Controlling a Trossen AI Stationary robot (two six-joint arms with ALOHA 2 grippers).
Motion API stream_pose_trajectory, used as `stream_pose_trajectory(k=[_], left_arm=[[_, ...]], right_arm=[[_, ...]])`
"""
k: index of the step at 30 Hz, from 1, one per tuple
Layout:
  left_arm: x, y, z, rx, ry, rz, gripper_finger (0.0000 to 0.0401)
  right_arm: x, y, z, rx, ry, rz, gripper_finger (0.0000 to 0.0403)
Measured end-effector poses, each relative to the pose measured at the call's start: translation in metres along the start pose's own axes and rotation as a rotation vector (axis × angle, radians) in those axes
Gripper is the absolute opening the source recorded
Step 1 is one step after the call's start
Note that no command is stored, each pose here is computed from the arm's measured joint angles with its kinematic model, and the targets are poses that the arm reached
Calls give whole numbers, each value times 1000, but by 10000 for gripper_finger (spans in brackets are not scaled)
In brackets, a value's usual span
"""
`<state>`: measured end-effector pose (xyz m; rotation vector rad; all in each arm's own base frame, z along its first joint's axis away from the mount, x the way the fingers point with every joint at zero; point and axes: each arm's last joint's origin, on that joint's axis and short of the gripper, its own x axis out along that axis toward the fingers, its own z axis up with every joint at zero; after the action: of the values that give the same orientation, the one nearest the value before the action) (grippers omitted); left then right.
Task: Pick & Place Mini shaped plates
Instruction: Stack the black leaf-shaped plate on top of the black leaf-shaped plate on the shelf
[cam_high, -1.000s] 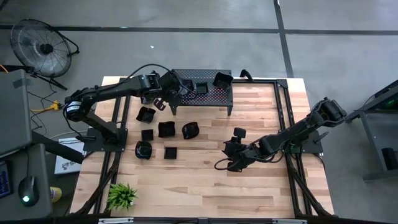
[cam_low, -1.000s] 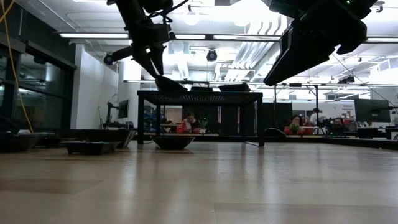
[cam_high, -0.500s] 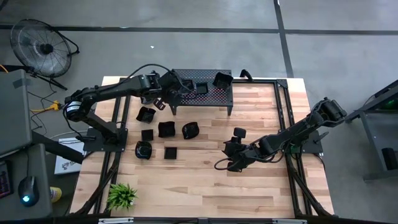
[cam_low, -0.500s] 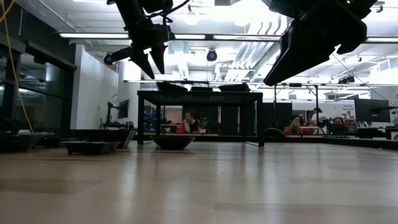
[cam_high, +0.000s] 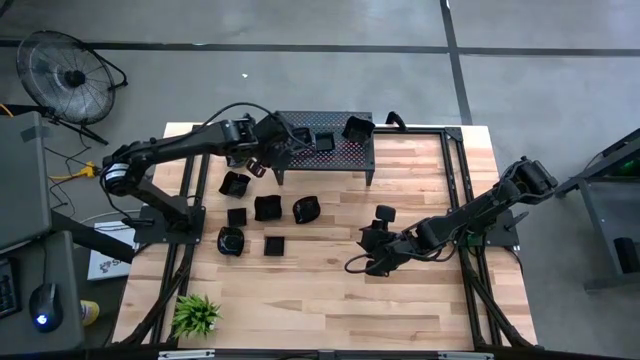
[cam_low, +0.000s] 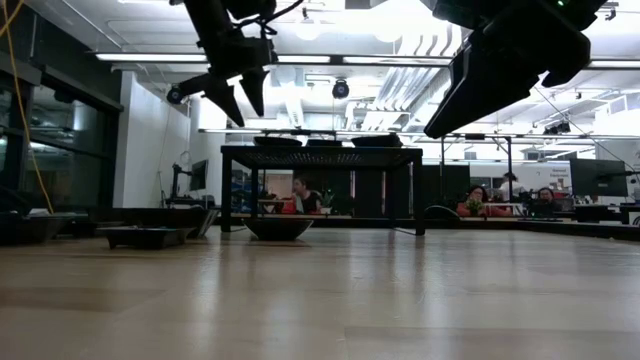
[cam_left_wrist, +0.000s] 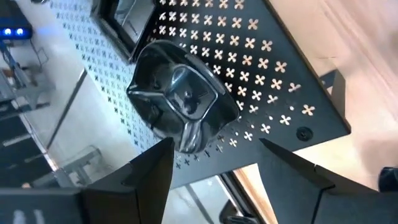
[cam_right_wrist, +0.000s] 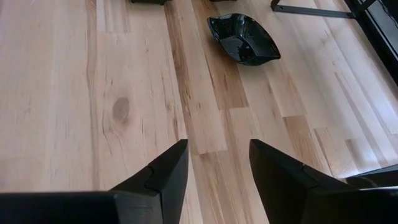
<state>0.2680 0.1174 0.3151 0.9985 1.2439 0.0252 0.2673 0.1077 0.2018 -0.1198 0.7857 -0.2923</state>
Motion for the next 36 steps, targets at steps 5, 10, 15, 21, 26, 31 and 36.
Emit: stream_pose_trajectory(k=[5, 10, 15, 21, 26, 31, 36], left_arm=[[-19, -7, 4, -80, -51, -7, 223], [-42, -21, 12, -135, -92, -29, 223], [-57, -40, 27, -160, -124, -109, 223], [-61, -76, 50, -123, -138, -174, 223], [-57, -111, 59, -121, -141, -162, 223], [-51, -140, 60, -136, -221, -127, 223], [-44, -158, 48, -227, -298, -90, 223]], right_arm=[[0, 0, -4, -52, 53, 39, 161], [0, 0, -7, -80, 94, 70, 164], [0, 1, -6, -165, 82, 83, 165], [9, 12, -1, -327, 4, 171, 165], [31, 25, -3, -483, -43, 181, 165], [58, 25, 2, -608, -114, 134, 165], [78, 9, 11, -618, -158, 91, 165]])
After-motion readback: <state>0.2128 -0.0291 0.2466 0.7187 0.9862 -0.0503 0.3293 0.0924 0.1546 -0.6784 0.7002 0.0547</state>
